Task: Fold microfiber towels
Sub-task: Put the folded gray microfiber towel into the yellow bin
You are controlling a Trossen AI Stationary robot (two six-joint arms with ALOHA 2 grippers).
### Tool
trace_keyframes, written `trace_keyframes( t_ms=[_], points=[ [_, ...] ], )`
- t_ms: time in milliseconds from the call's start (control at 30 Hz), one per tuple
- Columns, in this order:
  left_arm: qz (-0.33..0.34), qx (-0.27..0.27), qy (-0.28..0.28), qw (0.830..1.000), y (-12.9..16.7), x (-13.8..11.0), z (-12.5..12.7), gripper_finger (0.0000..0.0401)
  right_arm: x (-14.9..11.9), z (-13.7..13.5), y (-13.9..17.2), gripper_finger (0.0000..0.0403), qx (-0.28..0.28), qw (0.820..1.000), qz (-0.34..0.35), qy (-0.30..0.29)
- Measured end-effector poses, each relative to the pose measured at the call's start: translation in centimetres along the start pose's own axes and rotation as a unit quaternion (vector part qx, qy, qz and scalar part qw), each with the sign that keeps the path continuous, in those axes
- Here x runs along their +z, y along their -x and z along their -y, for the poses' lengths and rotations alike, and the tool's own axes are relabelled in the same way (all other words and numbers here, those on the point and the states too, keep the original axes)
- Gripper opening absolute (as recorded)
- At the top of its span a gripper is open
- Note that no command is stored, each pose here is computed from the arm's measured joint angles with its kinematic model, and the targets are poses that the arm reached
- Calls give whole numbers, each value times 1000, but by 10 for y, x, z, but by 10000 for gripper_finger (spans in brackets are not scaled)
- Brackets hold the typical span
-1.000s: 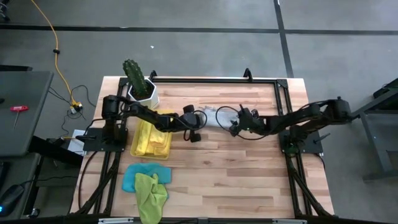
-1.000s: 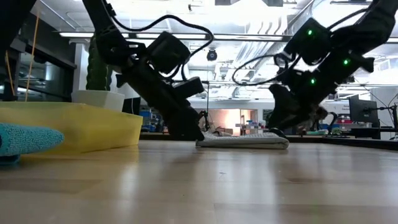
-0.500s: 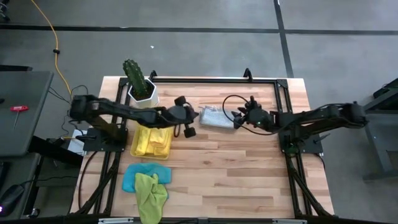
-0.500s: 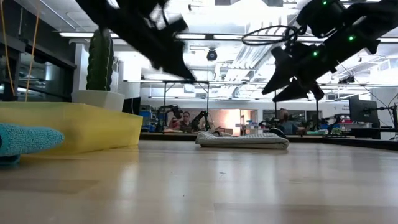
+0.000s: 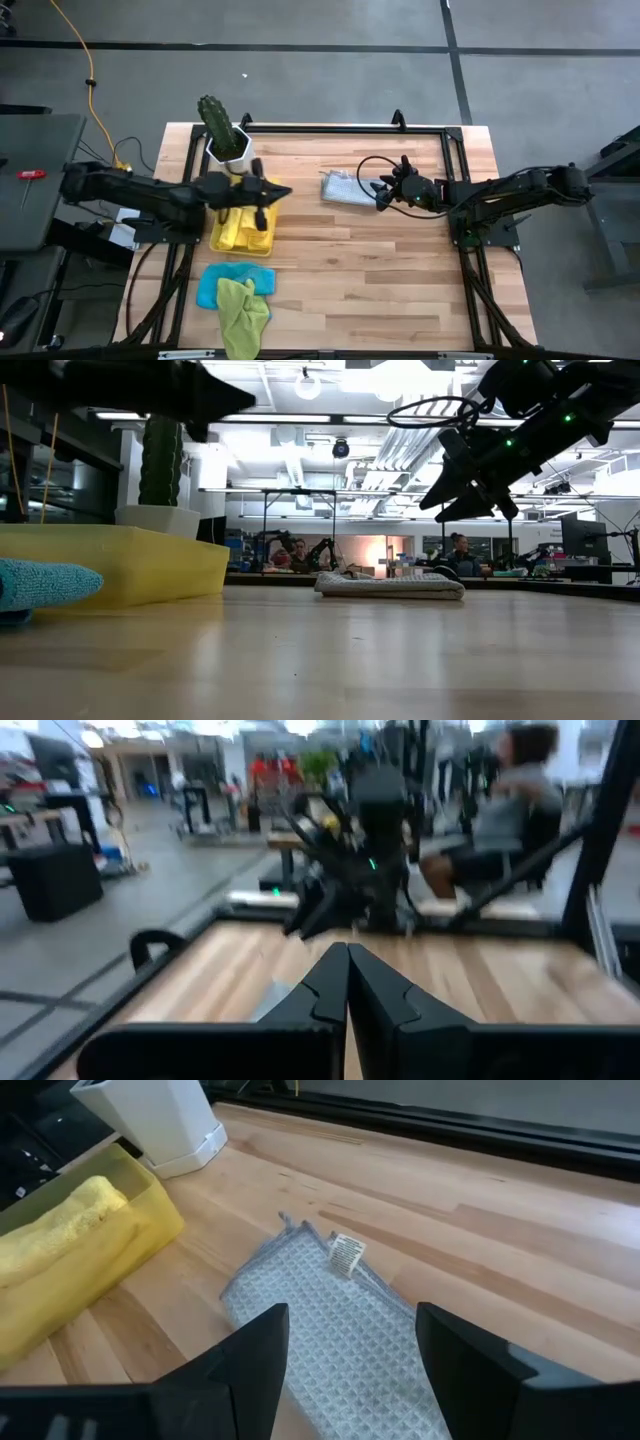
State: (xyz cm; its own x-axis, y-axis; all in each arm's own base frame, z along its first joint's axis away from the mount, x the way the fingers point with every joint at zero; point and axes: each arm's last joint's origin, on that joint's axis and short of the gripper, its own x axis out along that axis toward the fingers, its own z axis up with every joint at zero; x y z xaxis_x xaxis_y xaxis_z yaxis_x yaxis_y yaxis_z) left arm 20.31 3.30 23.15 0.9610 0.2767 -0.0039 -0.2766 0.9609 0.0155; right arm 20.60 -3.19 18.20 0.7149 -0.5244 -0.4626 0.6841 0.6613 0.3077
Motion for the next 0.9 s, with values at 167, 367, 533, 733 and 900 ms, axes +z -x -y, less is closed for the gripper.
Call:
trace_keyframes(
  t_ms=[167,367,533,733,900],
  points=[
    [39,-27,6,999,26,9,-4,0,1,0,0,210,-9,1000,8,0],
    [30,-22,5,999,42,12,-7,0,2,0,0,210,-13,1000,15,0],
    [25,-17,5,1000,44,12,-7,0,2,0,0,210,-13,1000,15,3],
    [24,-13,9,1000,43,12,-7,0,-5,6,0,210,-39,998,-17,-39],
    [24,-13,9,1000,43,12,-7,0,-13,12,2,210,-76,994,-46,-64]
  ],
)
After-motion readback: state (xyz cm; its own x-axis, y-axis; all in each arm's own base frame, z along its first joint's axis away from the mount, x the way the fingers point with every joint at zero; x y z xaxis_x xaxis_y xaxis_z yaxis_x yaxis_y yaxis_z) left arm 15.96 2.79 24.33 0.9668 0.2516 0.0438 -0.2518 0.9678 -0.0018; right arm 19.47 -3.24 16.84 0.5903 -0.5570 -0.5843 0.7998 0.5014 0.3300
